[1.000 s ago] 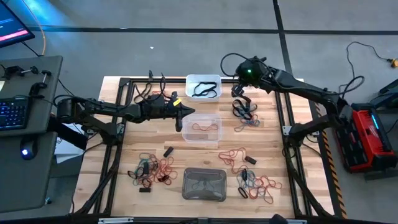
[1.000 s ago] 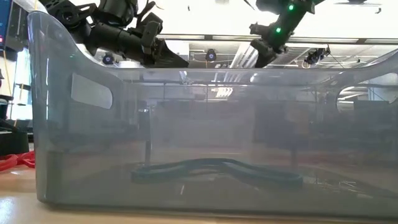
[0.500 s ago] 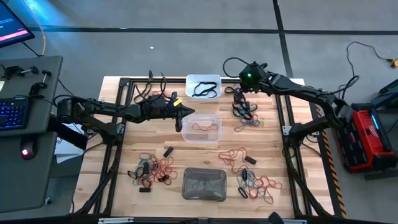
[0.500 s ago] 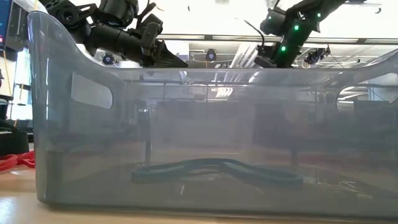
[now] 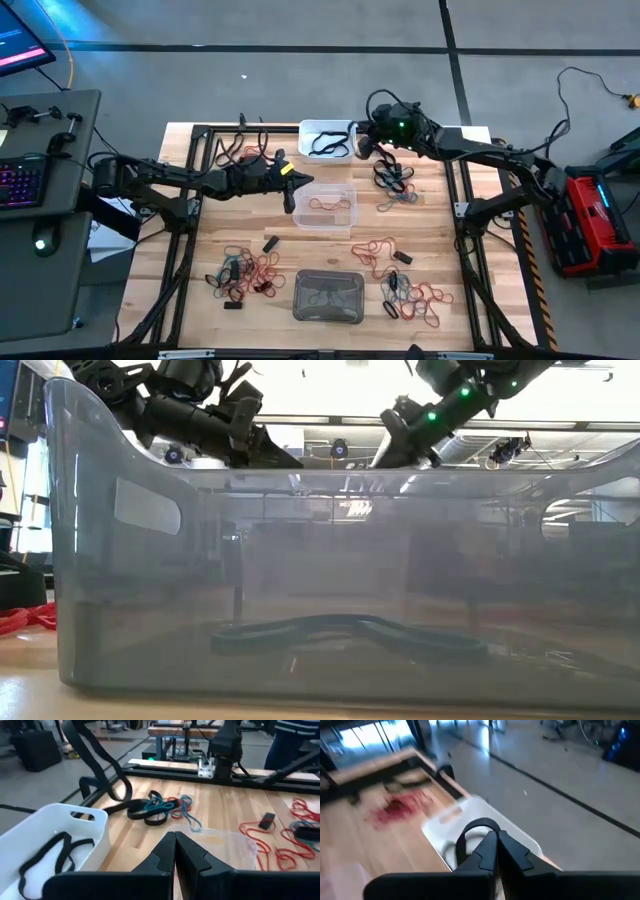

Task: Sort rubber bands into baskets
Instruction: Put the black rubber band into the white bin

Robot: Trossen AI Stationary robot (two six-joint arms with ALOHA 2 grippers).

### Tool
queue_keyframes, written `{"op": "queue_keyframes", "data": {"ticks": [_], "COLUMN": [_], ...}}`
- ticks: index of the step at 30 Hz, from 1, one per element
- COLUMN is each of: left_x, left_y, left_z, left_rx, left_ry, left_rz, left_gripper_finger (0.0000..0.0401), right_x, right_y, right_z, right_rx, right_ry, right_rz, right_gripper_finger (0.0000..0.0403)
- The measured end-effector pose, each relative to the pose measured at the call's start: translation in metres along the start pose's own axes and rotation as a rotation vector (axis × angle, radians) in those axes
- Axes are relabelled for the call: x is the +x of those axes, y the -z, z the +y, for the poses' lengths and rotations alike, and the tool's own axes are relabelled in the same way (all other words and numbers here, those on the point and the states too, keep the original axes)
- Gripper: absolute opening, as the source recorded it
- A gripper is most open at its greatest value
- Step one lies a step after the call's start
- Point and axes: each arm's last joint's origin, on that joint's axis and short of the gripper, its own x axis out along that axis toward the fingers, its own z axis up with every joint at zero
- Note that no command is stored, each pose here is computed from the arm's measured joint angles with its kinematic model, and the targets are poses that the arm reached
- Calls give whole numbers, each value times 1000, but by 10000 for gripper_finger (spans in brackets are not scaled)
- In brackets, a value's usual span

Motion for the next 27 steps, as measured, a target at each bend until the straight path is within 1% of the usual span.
{"op": "queue_keyframes", "data": {"ticks": [5,13,16,21,27], "left_x": [0,0,0,0,0], "left_y": [-3,-3,-3,-3,-3], "left_z": [0,0,0,0,0], "left_rx": [0,19,26,26,26], "left_ry": [-2,-5,-5,-5,-4], "left_rz": [-27,-28,-29,-27,-25], "left_gripper_finger": [0,0,0,0,0], "right_x": [19,72,92,121,139], "right_y": [-8,-17,-15,-2,18], "right_z": [8,16,18,21,21], "right_rx": [37,64,79,98,82], "right_ry": [-19,-23,-21,-13,10], "right_rz": [-60,-70,-50,10,132], "right_gripper_finger": [0,0,0,0,0]}}
